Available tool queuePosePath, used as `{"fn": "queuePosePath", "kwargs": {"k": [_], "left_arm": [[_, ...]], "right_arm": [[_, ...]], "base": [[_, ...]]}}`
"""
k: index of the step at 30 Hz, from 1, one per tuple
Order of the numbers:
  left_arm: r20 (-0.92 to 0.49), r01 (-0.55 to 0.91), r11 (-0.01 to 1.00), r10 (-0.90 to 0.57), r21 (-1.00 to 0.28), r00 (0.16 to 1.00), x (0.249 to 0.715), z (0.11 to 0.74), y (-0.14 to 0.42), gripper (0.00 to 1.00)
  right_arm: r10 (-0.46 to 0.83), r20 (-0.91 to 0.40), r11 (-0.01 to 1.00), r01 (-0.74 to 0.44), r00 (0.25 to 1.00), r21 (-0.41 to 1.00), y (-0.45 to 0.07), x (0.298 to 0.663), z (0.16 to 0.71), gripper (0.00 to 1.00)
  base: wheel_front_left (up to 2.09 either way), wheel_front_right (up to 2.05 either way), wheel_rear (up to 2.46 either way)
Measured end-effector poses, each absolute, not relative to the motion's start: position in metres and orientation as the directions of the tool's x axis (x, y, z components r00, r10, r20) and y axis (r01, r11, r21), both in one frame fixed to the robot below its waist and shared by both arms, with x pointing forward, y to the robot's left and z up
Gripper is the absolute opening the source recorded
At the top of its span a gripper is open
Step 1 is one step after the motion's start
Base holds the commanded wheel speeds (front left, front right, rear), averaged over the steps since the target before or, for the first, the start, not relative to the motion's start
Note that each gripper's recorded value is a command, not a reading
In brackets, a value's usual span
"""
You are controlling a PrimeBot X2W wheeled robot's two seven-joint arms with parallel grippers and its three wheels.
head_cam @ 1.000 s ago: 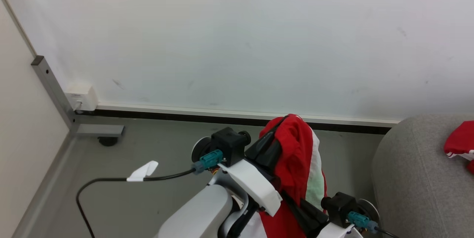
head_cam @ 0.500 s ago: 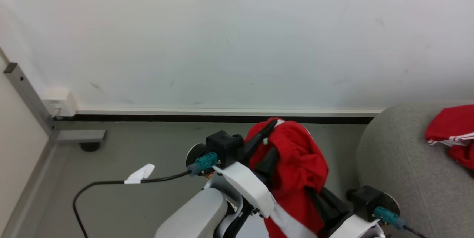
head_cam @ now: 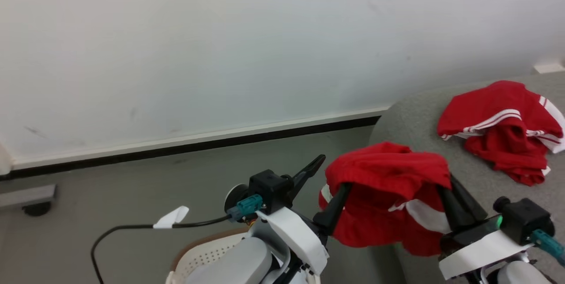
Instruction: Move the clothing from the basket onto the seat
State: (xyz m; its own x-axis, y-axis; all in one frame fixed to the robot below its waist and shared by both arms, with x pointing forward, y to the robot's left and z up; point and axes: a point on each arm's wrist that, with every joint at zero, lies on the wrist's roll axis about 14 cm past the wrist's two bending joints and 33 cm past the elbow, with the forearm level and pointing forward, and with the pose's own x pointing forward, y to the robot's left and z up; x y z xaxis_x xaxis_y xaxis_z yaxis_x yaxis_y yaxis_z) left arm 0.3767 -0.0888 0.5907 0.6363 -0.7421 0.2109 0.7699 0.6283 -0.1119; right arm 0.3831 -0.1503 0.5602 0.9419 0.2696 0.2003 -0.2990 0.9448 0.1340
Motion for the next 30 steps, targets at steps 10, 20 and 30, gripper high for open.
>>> {"fn": "queuePosePath", "kwargs": {"k": [10, 20, 30], "left_arm": [[0.203, 0.871, 0.476, -0.847, -0.122, 0.492, 0.352, 0.583, -0.145, 1.0], [0.197, 0.926, 0.354, -0.906, -0.131, 0.374, 0.326, 0.577, -0.183, 1.0], [0.187, 0.935, 0.333, -0.918, -0.122, 0.351, 0.323, 0.57, -0.189, 1.0]], "right_arm": [[-0.023, 0.324, 0.997, -0.001, 0.946, 0.076, -0.261, 0.337, 0.6, 0.0], [-0.203, 0.337, 0.979, 0.196, 0.919, 0.056, -0.317, 0.283, 0.602, 0.0], [-0.222, 0.314, 0.975, 0.218, 0.923, 0.048, -0.321, 0.277, 0.595, 0.0]], "base": [[0.0, 0.0, 0.0], [0.0, 0.0, 0.0], [0.0, 0.0, 0.0]]}}
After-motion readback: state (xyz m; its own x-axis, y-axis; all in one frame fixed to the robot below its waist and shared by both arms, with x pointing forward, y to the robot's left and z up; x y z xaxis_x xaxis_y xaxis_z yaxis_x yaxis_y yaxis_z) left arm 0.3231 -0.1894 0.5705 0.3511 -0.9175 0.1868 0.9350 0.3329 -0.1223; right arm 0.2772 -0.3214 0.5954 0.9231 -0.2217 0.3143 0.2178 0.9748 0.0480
